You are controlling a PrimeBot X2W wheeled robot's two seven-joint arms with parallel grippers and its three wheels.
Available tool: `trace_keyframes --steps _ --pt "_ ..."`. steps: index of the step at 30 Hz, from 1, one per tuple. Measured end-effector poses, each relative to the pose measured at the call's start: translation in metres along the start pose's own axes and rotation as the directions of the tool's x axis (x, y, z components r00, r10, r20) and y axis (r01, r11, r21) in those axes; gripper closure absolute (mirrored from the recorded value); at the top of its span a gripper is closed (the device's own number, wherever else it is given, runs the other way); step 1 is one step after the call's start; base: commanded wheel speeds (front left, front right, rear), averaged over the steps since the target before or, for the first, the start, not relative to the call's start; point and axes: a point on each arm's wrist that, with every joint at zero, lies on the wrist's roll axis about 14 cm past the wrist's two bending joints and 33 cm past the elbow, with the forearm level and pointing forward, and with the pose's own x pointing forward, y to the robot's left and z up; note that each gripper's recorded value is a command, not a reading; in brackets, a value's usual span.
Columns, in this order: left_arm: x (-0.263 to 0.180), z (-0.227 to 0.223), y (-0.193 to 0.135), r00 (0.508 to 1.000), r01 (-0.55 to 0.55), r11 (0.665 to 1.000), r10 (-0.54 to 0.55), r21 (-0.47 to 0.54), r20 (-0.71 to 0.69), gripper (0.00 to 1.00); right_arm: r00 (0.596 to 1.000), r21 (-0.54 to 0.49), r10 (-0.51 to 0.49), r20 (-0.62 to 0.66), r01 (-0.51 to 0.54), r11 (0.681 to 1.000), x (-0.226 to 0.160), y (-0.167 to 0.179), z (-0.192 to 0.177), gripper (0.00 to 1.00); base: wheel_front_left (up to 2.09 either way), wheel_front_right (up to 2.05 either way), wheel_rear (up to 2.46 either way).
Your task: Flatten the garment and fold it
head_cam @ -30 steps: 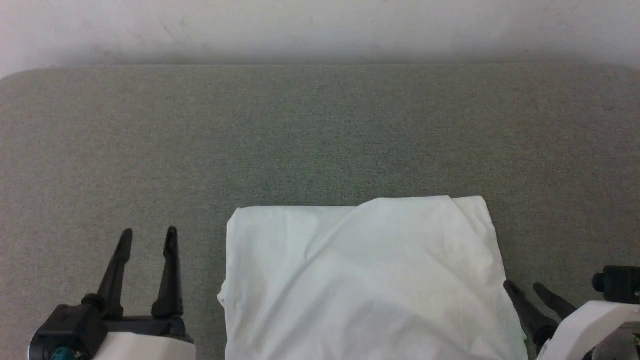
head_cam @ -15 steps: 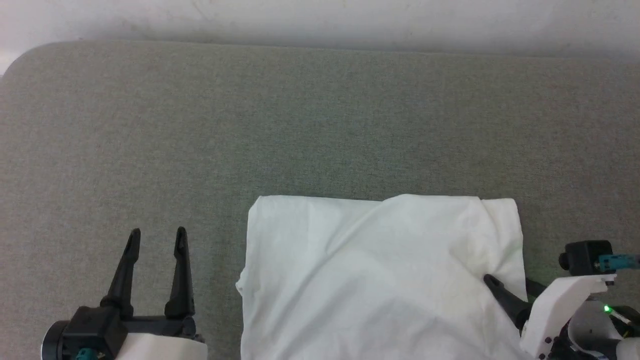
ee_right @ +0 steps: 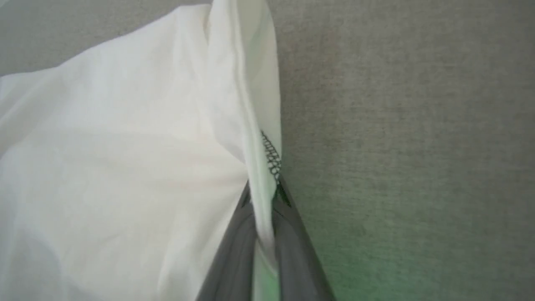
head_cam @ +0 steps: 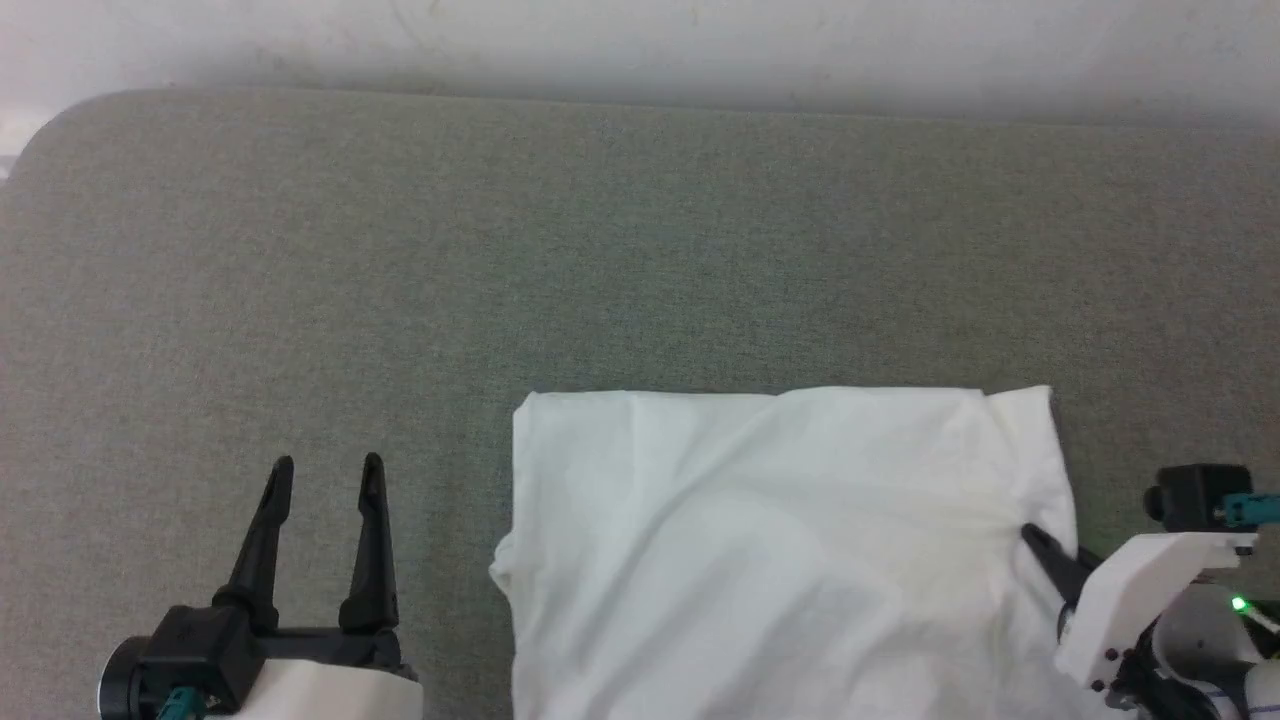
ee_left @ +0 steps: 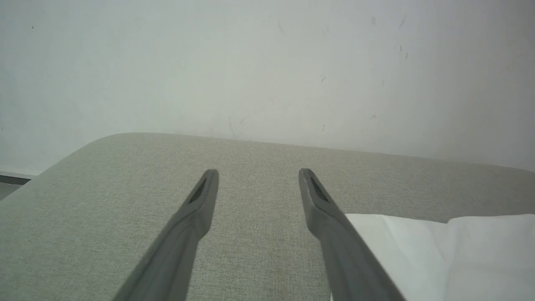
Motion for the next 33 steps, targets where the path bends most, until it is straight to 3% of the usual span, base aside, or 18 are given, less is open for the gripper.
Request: trace_keyframes --steps 6,11,15,19,24,33 --pt "0.003 0.0 -0.009 1.0 0.025 1.0 -0.024 -0.015 0.007 0.0 0.982 -0.007 -0.166 0.092 0.168 0.986 -0.026 -0.055 0.025 1.0 0.0 0.0 0.0" --pt "0.004 0.0 -0.013 0.999 0.043 0.999 -0.043 -0.008 0.009 0.0 0.933 -0.021 -0.329 0.145 0.335 0.942 -0.059 -0.109 0.043 1.0 0.0 0.0 0.0" --pt "0.002 0.0 -0.014 0.999 0.049 0.999 -0.049 -0.002 0.011 0.0 0.911 -0.008 -0.376 0.171 0.383 0.924 -0.074 -0.124 0.049 1.0 0.0 0.0 0.0" --pt "-0.004 -0.002 -0.015 0.998 0.058 0.998 -0.058 -0.004 0.003 0.0 0.938 0.039 -0.305 0.163 0.303 0.952 -0.071 -0.099 0.043 1.0 0.0 0.0 0.0" --pt "-0.009 0.0 -0.017 0.998 0.067 0.998 -0.067 -0.009 0.006 0.0 0.985 0.059 -0.13 0.113 0.124 0.991 -0.067 -0.042 0.032 1.0 0.0 0.0 0.0" --pt "-0.011 -0.002 -0.023 0.997 0.077 0.997 -0.077 -0.028 0.002 0.0 0.994 -0.03 0.082 0.074 -0.08 0.996 -0.067 0.031 0.039 1.0 0.0 0.0 0.0"
